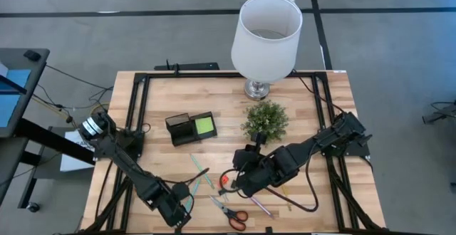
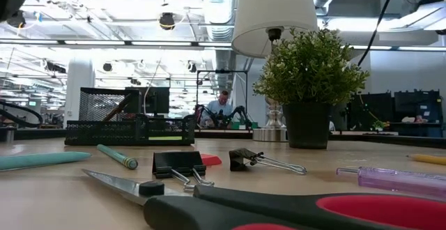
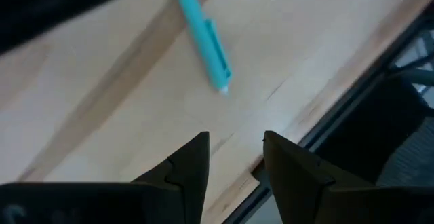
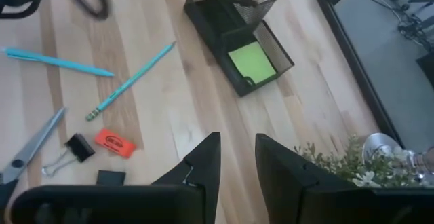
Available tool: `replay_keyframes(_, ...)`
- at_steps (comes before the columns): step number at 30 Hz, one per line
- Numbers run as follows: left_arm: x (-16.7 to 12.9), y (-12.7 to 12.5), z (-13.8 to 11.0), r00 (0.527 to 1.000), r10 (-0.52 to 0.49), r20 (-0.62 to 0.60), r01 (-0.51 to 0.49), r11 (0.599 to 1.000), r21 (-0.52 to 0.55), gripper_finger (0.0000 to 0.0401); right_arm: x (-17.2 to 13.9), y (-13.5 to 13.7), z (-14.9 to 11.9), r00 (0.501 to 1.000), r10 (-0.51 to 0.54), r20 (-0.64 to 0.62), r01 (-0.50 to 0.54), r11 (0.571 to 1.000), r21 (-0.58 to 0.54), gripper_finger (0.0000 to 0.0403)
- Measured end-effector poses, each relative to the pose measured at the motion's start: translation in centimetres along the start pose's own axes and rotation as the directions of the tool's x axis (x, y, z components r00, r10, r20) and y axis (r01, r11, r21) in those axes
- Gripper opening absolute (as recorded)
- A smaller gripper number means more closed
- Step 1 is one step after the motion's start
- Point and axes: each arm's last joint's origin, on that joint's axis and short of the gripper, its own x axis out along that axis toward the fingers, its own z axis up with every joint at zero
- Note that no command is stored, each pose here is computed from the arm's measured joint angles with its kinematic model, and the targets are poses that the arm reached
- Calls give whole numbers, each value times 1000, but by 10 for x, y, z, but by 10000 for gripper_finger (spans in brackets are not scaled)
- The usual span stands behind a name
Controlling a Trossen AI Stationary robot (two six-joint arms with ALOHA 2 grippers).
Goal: Pick and place office supplies into organizer
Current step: Put the blue pen into the black desk organizer
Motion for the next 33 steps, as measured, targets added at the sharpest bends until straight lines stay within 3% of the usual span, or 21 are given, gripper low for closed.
replay_keyframes(6, 15, 3, 0, 998, 49, 30, -48, 998, -30, 132, 0, 0, 0, 1000, 4, -3, -4, 1000, 0, 87)
replay_keyframes(19, 19, -1, 1, 996, 13, 89, -8, 998, -63, 132, 0, 0, -1, 1000, 19, -19, -20, 1000, -8, 87)
replay_keyframes(33, 24, -2, 2, 997, 7, 72, 0, 995, -96, 132, 0, 0, -1, 1000, 19, -19, -20, 998, -58, 87)
